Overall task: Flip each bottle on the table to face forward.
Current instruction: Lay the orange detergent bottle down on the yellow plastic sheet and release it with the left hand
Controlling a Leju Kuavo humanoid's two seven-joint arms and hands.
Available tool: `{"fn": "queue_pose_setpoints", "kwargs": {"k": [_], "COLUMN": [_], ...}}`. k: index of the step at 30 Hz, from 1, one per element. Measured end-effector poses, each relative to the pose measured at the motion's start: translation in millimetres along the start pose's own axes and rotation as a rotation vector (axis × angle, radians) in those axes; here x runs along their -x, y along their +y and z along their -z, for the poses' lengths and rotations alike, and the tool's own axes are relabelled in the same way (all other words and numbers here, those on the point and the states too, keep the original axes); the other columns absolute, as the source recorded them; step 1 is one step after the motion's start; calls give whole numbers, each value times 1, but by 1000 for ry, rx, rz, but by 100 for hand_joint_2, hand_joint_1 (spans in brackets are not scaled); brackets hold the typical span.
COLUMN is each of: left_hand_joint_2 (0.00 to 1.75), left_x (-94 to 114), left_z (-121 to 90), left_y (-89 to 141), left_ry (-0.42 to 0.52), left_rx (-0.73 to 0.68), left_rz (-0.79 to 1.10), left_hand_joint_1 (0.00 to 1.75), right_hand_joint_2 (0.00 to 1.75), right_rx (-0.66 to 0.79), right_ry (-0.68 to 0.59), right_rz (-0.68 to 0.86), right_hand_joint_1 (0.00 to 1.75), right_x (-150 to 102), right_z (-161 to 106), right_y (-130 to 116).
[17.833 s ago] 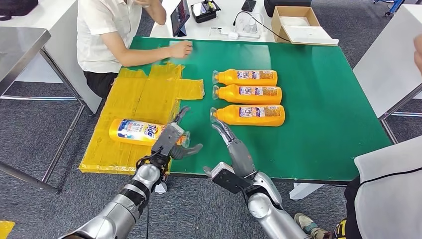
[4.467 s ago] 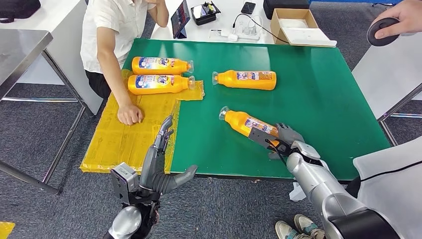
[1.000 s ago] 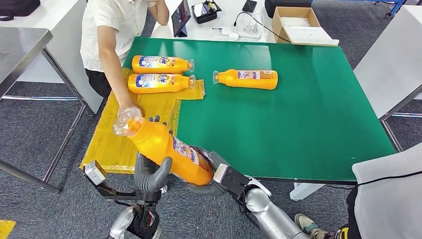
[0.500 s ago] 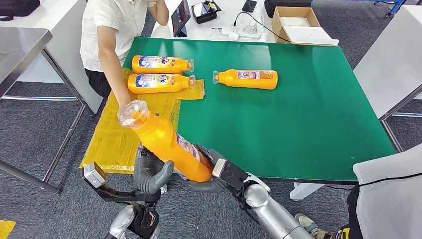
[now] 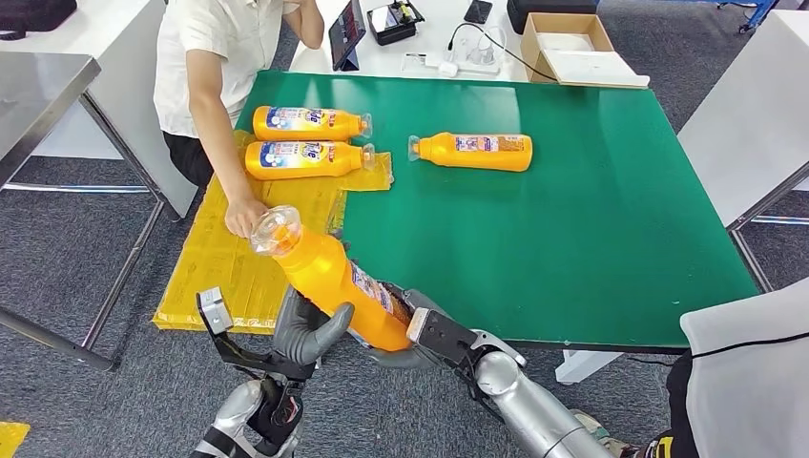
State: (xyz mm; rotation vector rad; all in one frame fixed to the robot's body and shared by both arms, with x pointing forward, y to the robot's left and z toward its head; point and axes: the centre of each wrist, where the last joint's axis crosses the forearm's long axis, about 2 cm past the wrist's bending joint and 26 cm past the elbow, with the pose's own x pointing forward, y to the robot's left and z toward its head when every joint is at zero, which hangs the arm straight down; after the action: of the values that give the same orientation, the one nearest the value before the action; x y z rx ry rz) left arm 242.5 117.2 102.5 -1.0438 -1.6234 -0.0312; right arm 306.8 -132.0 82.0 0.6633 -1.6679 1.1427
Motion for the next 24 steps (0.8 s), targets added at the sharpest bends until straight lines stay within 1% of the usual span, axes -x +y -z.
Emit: {"fn": "queue_pose_setpoints", "kwargs": {"k": [5, 14, 15, 16, 18, 19, 20, 24], "left_hand_joint_2": [175, 175, 175, 175, 175, 175, 175, 175], "left_x": [4, 6, 6, 6, 6, 6, 6, 7], "left_z": [0, 2, 1, 1, 1, 1, 0, -4], "left_y": [6, 10, 10, 10, 10, 11, 11, 12], "left_ry": [40, 76, 78, 80, 81, 80, 80, 85], "left_rx": [17, 53, 55, 57, 62, 64, 67, 59], "left_rz": [9, 45, 48, 50, 49, 45, 39, 34], "left_hand_joint_1": [175, 175, 175, 175, 175, 175, 175, 175], "right_hand_joint_2": [175, 175, 175, 175, 175, 175, 175, 175], "right_rx": [-24, -47, -48, -49, -49, -47, -44, -8], "right_ry": [28, 43, 44, 44, 44, 43, 41, 18], "right_rz": [-21, -27, -28, -28, -26, -25, -24, -33], "right_hand_joint_1": [175, 175, 171, 135, 48, 8, 0, 0], "right_x": [3, 5, 5, 5, 5, 5, 5, 5], "right_z": [-1, -2, -2, -3, -3, -3, -3, -2], "right_y": [-4, -6, -6, -6, -6, -6, -6, -2]}}
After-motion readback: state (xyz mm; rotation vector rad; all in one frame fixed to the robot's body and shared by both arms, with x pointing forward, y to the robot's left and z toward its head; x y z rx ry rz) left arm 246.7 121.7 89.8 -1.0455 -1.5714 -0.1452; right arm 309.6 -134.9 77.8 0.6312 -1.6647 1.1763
